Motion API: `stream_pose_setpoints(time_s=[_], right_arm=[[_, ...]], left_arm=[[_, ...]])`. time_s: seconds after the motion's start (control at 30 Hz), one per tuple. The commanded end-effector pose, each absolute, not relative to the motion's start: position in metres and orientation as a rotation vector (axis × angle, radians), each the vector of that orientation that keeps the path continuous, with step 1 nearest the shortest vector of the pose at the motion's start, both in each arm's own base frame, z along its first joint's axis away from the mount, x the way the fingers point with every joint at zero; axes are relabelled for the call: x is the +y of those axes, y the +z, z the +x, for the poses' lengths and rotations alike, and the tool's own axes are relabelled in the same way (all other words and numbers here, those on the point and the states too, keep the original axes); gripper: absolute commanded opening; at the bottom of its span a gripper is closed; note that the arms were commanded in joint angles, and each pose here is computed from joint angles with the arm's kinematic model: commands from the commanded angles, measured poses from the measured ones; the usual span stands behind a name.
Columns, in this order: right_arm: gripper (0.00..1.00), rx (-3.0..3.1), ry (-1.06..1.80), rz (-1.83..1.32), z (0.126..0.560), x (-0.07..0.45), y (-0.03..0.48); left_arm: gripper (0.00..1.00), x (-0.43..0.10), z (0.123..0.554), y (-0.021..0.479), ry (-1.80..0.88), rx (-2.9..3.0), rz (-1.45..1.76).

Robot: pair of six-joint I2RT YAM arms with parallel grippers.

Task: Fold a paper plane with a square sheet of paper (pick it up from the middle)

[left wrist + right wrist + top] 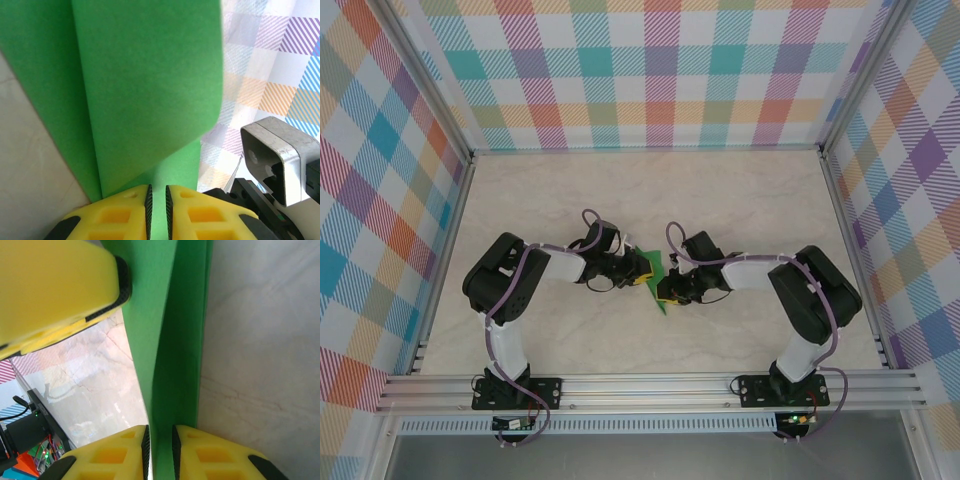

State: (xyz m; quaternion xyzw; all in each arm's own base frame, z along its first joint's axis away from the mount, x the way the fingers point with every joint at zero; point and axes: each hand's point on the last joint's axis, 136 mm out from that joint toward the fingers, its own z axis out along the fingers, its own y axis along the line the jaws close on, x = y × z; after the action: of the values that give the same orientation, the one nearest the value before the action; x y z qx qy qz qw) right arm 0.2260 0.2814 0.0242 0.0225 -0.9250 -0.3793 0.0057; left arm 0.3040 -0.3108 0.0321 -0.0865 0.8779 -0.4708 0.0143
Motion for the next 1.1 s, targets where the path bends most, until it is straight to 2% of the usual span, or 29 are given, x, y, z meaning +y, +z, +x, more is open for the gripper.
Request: stream_pose_setpoints(time_s=[0.0, 0.3, 0.6, 0.73, 0.9, 1.07], right_arm=[[0.22, -2.872, -1.195, 0.076, 0.218, 0.281, 0.034], [0.15, -2.853, -1.139, 0.059, 0.21, 0.278, 0.019], [0.12, -2.847, -1.072, 0.043, 0.208, 0.277, 0.0], [0.13, -2.857, -1.094, 0.054, 0.21, 0.277, 0.01], [0.19, -2.869, -1.119, 0.072, 0.209, 0.276, 0.026], [0.18, -2.855, -1.114, 0.076, 0.201, 0.274, 0.028]], left_arm=[[0.17, -0.315, 0.303, 0.029, -1.451, 2.748, -0.235], [0.17, -0.315, 0.303, 0.029, -1.449, 2.75, -0.232], [0.17, -0.314, 0.302, 0.026, -1.438, 2.758, -0.237], [0.17, -0.313, 0.302, 0.026, -1.431, 2.759, -0.24], [0.16, -0.313, 0.302, 0.024, -1.419, 2.768, -0.242], [0.16, -0.312, 0.302, 0.023, -1.411, 2.772, -0.247]])
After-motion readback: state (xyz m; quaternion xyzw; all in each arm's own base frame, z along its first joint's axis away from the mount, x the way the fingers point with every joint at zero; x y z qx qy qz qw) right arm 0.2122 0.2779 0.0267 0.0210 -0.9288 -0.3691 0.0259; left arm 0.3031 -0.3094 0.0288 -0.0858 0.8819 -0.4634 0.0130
